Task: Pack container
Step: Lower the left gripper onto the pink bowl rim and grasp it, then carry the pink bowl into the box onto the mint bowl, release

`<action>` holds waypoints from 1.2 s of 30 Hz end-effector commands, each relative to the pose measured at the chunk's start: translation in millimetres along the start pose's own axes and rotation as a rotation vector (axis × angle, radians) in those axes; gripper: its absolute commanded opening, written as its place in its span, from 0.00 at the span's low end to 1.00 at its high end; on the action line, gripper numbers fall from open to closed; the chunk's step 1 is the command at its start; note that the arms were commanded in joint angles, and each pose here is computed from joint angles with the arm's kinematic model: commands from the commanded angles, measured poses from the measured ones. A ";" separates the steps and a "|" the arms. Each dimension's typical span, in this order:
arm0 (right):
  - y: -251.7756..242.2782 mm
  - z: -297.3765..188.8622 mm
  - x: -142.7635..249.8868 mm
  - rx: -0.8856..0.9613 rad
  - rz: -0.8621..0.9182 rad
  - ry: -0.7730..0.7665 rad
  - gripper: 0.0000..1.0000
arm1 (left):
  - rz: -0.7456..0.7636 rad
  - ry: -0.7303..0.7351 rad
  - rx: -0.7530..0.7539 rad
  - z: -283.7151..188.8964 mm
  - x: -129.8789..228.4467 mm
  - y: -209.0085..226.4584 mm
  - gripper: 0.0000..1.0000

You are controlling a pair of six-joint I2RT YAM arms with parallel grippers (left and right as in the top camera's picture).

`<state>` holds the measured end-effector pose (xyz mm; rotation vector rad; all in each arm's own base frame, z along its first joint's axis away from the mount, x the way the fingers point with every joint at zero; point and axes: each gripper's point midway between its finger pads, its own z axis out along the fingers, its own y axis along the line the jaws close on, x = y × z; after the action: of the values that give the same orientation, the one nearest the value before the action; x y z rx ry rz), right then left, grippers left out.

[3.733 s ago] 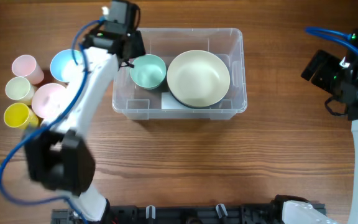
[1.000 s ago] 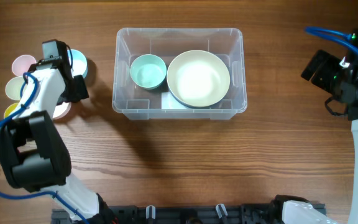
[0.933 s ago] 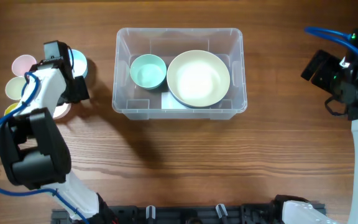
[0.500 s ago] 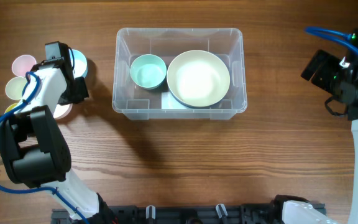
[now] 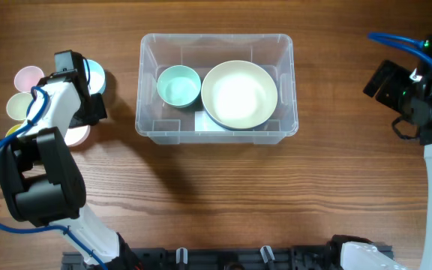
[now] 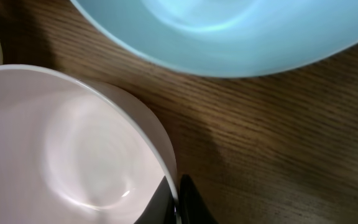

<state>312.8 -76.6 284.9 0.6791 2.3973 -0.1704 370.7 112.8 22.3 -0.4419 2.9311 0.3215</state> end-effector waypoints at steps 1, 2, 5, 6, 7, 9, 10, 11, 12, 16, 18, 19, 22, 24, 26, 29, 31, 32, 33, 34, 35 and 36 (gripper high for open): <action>-1.9 -1.5 -6.7 0.013 0.016 -0.018 1.00 | 0.007 -0.040 0.005 -19.1 -4.3 -2.0 0.04; -1.9 -1.5 -6.7 0.013 0.017 -0.018 0.99 | 0.011 -0.054 0.008 -25.6 -6.4 -3.6 0.04; -1.9 -1.5 -6.7 0.013 0.016 -0.018 1.00 | 0.028 -0.120 0.020 -52.4 -15.5 -11.3 0.04; -1.9 -1.5 -6.7 0.013 0.016 -0.018 1.00 | 0.036 -0.147 0.026 -63.4 -18.7 -14.7 0.04; -1.9 -1.5 -6.7 0.013 0.016 -0.018 1.00 | 0.043 -0.178 0.033 -75.1 -22.4 -18.4 0.04; -1.9 -1.5 -6.7 0.013 0.016 -0.018 1.00 | 0.057 -0.247 0.049 -100.5 -28.9 -26.2 0.04; -1.9 -1.5 -6.7 0.013 0.016 -0.018 1.00 | 0.065 -0.284 0.060 -114.3 -31.5 -30.6 0.04; -1.9 -1.5 -6.7 0.013 0.017 -0.018 1.00 | 0.073 -0.320 0.070 -127.9 -33.5 -35.1 0.04; -1.9 -1.5 -6.6 0.013 0.016 -0.018 1.00 | 0.082 -0.360 0.082 -141.9 -35.4 -39.9 0.04; -1.9 -1.5 -6.7 0.013 0.016 -0.018 0.99 | 0.123 -0.532 0.145 -202.1 -37.0 -62.8 0.04; -1.9 -1.5 -6.7 0.013 0.016 -0.018 1.00 | 0.153 -0.610 0.188 -229.7 -34.8 -78.6 0.04; -1.9 -1.5 -6.7 0.013 0.017 -0.018 1.00 | 0.172 -0.645 0.214 -242.5 -32.5 -87.8 0.04; -1.9 -1.5 -6.7 0.013 0.017 -0.018 1.00 | 0.238 -0.741 0.300 -276.9 -24.3 -121.0 0.04; -1.9 -1.5 -6.7 0.013 0.017 -0.018 0.99 | 0.278 -0.786 0.344 -291.9 -19.5 -142.7 0.04; -1.9 -1.5 -6.7 0.013 0.017 -0.018 1.00 | 0.322 -0.818 0.387 -303.0 -13.3 -166.3 0.04; -1.9 -1.5 -6.7 0.013 0.016 -0.018 1.00 | 0.385 -0.844 0.439 -310.7 -4.1 -200.4 0.04; -1.9 -1.5 -6.7 0.013 0.017 -0.018 0.99 | 0.409 -0.845 0.455 -309.4 -1.3 -214.8 0.04; -1.9 -1.5 -6.7 0.013 0.016 -0.018 0.99 | 0.420 -0.842 0.460 -306.9 -0.3 -221.9 0.04; -1.9 -1.5 -6.7 0.013 0.016 -0.018 1.00 | 0.432 -0.835 0.462 -303.0 0.7 -228.7 0.04; -1.9 -1.5 -6.7 0.013 0.017 -0.018 0.99 | 0.443 -0.824 0.462 -298.1 1.8 -234.6 0.04; -1.9 -1.5 -6.7 0.013 0.016 -0.018 1.00 | 0.454 -0.809 0.458 -291.6 2.9 -240.0 0.04; -1.9 -1.5 -6.7 0.013 0.016 -0.018 1.00 | 0.464 -0.793 0.453 -284.7 3.6 -244.5 0.04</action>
<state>312.8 -76.6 284.9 0.6791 2.3973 -0.1704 399.4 -169.4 268.7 0.3237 2.1406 -0.1152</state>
